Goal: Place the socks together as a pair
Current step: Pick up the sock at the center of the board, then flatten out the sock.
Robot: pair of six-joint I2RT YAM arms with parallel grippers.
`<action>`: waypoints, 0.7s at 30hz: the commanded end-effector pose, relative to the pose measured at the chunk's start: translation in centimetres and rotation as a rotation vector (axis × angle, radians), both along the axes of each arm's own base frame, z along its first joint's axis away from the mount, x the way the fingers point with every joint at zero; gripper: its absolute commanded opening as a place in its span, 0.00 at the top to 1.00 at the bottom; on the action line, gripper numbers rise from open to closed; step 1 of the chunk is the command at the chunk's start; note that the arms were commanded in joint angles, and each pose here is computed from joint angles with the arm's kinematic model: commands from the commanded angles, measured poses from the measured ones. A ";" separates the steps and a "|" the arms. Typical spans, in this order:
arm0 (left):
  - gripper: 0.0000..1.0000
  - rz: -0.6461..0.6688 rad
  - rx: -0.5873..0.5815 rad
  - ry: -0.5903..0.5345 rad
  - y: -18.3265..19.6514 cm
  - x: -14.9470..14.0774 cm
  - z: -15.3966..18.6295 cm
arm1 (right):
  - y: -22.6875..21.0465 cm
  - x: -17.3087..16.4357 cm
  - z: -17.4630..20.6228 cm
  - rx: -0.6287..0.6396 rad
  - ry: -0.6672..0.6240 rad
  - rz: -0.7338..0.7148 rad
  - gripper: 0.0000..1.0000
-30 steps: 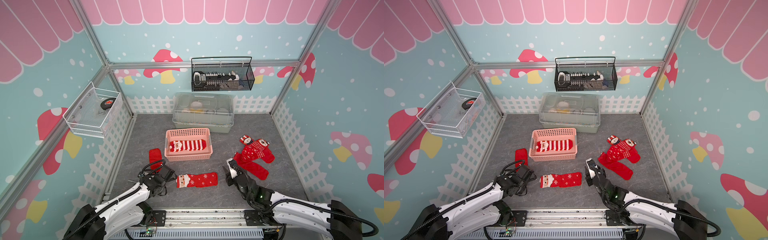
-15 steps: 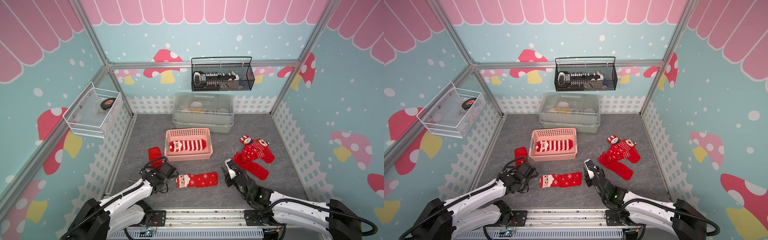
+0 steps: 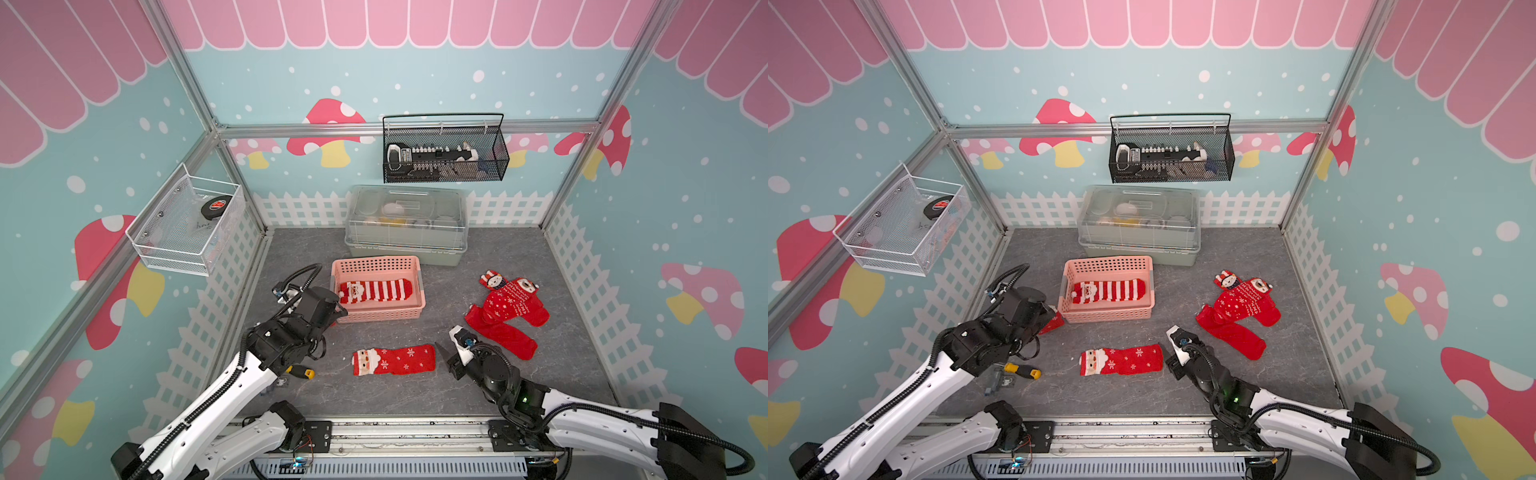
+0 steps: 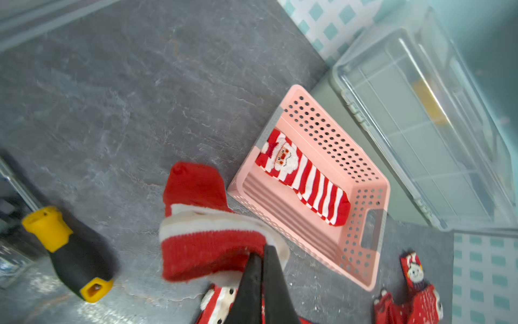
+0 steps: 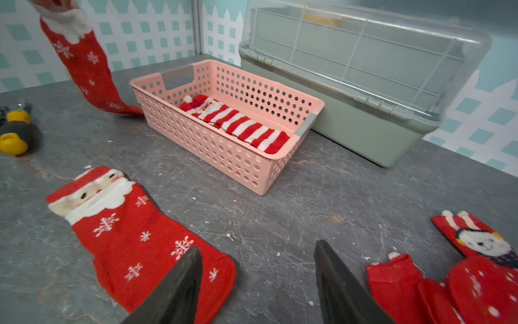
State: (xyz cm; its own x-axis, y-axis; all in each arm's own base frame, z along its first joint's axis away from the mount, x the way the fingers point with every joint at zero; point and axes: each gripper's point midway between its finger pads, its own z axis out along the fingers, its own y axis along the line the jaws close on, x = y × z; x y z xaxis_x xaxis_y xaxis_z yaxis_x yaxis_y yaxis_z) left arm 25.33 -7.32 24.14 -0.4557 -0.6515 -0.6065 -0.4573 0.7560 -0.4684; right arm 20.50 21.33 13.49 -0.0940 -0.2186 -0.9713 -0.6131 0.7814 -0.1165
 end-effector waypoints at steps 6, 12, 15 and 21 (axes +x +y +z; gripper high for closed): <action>1.00 -0.200 0.062 -0.020 -0.5 -1.8 5.1 | 5.5 -2.6 8.3 0.159 -0.145 0.315 0.30; 1.00 -0.321 -0.099 -0.011 -3.7 -2.6 6.1 | 9.5 -2.3 13.0 0.225 -0.207 0.420 0.27; 1.00 -0.374 -0.157 0.008 -5.1 -3.0 6.0 | 12.0 -1.7 13.8 0.222 -0.191 0.463 0.27; 1.00 -0.392 -0.211 -0.017 -5.4 -3.7 6.8 | 16.0 -0.3 14.5 0.246 -0.189 0.515 0.26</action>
